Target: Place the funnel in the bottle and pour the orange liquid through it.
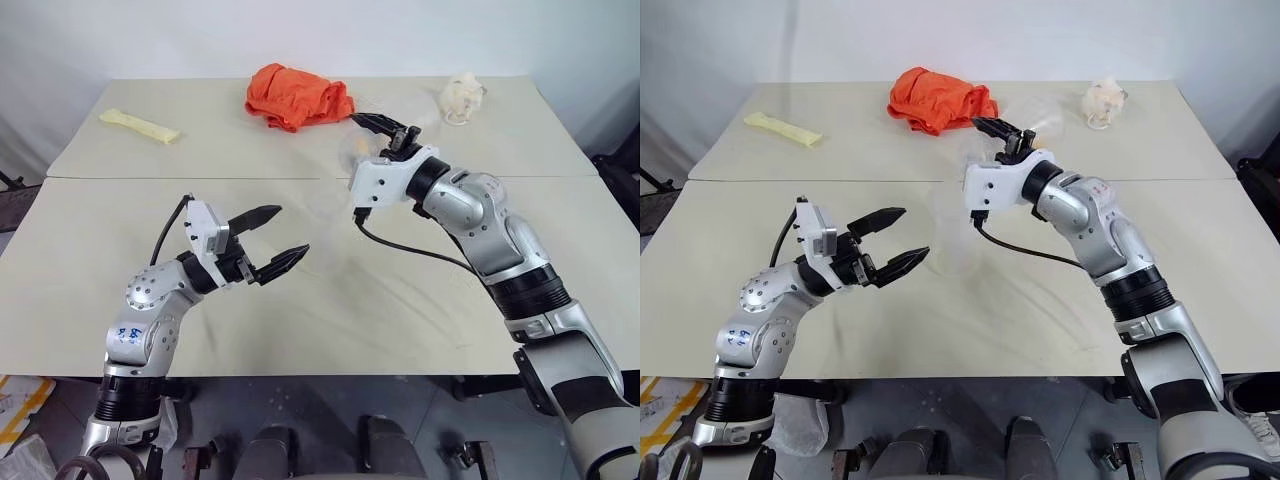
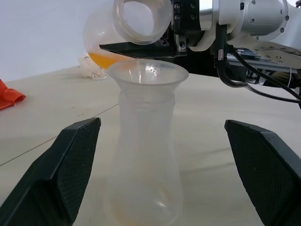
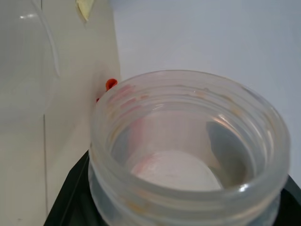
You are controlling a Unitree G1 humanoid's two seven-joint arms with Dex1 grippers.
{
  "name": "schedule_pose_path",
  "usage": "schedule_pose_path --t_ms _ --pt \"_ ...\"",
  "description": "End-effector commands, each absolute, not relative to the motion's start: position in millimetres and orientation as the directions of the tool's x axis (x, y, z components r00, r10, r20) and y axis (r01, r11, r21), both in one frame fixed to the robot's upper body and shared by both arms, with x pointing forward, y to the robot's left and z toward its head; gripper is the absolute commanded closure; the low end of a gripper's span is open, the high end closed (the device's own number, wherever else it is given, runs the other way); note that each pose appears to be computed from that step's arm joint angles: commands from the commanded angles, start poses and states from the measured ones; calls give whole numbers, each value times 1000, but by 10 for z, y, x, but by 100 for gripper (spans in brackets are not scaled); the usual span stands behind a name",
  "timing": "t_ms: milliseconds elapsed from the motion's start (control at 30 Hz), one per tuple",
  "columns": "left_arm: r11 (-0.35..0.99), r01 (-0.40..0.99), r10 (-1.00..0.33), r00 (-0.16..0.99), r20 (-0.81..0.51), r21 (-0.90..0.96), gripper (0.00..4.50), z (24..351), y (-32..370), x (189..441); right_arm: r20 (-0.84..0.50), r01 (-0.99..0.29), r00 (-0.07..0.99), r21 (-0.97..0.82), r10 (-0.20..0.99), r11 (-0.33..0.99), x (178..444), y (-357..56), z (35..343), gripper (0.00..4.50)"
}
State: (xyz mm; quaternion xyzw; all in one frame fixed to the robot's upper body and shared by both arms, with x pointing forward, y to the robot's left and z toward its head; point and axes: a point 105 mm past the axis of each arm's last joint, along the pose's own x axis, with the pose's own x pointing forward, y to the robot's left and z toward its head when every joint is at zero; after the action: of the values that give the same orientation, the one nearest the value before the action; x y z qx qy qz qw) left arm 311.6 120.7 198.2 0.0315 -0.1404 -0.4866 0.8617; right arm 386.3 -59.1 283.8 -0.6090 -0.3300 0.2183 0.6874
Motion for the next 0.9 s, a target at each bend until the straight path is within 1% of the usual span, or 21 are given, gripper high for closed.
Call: schedule_pose_path --t_ms 33,200,367,900 --pt "528 820 -844 478 243 222 0 2065 1209 3094 262 230 631 -962 730 147 3754 -497 3077 201" --pt "530 818 -843 479 246 224 0 2067 1209 3097 291 331 617 -939 731 94 3727 -479 3111 201" --pt "532 817 -841 480 248 222 0 2062 1202 3099 287 362 610 -930 739 62 3729 -470 3099 201" --pt "535 817 -838 481 259 214 0 2044 1181 3100 331 475 566 -880 756 30 3698 -405 3139 201"
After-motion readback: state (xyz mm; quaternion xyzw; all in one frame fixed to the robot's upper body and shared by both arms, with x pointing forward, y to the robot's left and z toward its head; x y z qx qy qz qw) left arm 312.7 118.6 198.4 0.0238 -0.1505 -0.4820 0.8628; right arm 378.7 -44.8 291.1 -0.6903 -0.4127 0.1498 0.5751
